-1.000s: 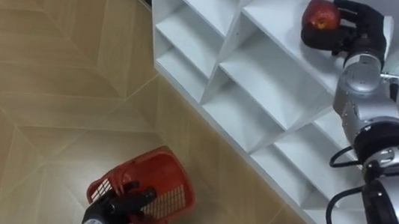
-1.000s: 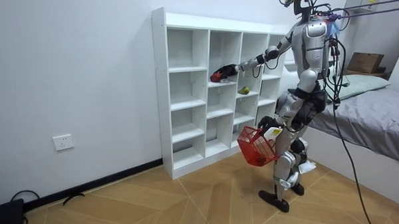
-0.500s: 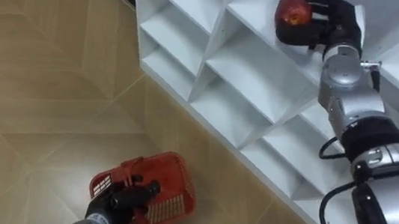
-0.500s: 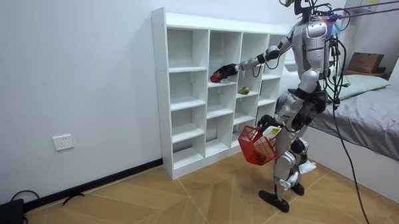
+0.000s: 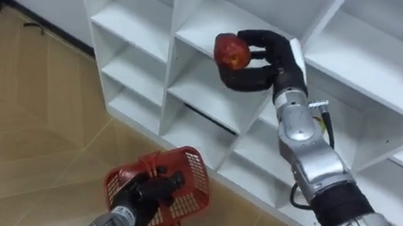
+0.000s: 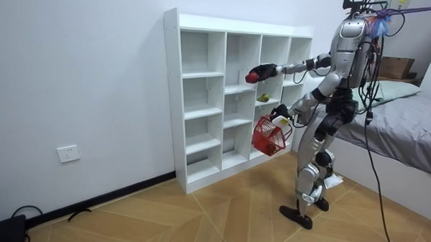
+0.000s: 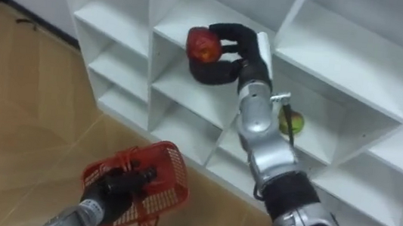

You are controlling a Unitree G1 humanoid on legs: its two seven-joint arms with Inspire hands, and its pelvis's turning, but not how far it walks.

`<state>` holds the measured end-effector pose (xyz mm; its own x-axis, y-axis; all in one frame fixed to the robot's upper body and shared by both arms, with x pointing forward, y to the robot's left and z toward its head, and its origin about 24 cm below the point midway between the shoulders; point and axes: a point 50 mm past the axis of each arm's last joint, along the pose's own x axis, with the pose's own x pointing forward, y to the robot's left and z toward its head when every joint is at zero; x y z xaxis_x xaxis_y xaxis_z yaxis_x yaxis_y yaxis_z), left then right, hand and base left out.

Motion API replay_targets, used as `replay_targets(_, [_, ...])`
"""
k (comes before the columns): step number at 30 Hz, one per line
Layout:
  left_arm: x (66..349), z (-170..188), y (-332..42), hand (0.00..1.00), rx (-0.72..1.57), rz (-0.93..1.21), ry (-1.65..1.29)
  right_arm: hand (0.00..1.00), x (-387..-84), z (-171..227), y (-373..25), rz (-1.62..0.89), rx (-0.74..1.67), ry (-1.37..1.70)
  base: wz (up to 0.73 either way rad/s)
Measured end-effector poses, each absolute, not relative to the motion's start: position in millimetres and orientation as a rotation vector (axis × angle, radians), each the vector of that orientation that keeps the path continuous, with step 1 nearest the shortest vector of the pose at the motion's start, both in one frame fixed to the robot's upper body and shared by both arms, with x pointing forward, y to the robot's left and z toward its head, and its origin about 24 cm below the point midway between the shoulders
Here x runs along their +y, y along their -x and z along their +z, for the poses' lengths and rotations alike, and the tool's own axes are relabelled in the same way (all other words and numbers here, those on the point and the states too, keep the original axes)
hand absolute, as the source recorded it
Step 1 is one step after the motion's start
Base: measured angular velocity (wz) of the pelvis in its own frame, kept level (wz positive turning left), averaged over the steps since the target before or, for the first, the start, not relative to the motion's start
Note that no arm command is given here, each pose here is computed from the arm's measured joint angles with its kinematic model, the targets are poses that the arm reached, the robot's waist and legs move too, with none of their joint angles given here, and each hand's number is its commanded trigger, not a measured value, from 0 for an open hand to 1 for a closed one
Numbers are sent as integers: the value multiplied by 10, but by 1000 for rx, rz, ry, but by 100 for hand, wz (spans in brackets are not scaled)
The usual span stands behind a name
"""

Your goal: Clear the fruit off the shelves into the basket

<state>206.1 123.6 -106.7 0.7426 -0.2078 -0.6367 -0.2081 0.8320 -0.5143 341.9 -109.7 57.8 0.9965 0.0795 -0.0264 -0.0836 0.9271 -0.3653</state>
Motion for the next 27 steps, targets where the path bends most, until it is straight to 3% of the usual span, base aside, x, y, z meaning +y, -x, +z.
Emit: replay_targets(27, [1130,-922,-2180,100,690,-2,644,100,-1039,-71,-2628,315,192,328,-2])
